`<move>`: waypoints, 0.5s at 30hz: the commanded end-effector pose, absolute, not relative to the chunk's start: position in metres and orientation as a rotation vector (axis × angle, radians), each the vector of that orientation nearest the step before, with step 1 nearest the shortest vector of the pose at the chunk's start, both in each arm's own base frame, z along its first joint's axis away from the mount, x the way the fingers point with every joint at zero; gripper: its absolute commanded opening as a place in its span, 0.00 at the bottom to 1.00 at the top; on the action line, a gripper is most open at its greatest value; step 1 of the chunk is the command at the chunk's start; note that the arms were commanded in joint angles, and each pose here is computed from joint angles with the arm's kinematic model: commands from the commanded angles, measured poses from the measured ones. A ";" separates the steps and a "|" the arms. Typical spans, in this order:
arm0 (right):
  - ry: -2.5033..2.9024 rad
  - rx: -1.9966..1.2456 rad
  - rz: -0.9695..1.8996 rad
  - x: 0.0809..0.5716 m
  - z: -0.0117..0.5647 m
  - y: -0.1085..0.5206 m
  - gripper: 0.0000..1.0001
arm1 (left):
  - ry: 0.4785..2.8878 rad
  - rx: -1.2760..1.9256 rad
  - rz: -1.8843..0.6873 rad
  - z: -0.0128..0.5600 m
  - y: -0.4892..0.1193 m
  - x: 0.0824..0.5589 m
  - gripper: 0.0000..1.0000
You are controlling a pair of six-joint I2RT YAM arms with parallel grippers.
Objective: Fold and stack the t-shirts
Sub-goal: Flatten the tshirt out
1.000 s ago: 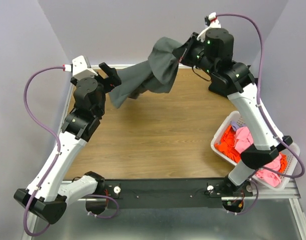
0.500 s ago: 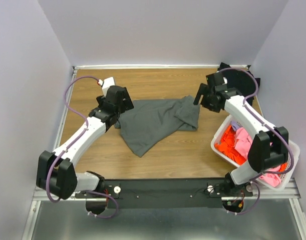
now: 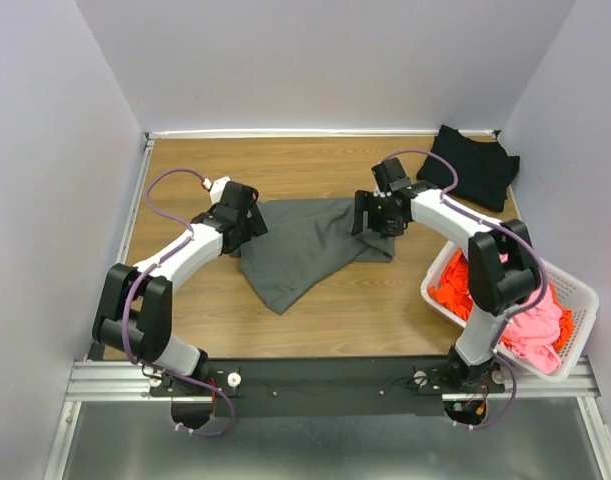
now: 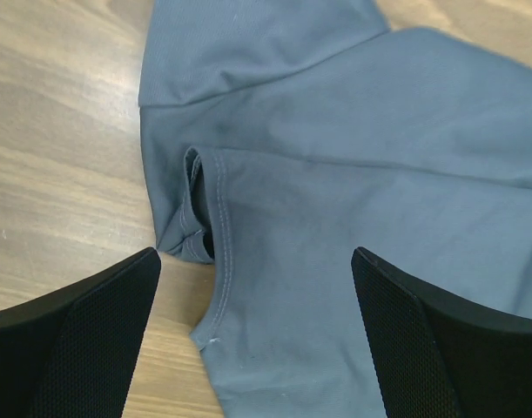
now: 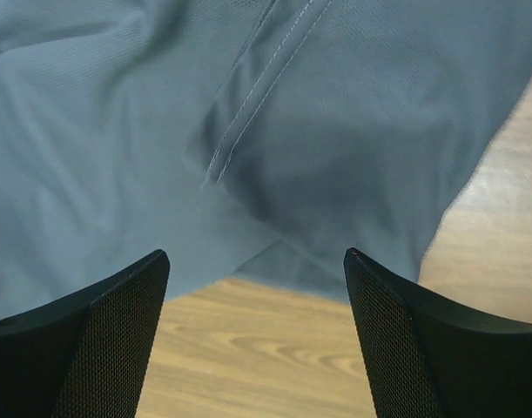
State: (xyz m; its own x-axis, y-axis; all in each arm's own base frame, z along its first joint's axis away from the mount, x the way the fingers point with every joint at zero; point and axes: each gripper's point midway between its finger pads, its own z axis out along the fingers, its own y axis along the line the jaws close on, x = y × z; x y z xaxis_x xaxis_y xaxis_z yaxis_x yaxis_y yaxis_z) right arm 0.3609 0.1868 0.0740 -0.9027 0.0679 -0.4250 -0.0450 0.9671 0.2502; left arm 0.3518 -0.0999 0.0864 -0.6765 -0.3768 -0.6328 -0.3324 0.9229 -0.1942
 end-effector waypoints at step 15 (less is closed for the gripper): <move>2.679 -0.175 0.392 0.400 0.051 0.220 0.81 | 2.555 -0.608 -0.044 0.027 -0.086 0.320 0.87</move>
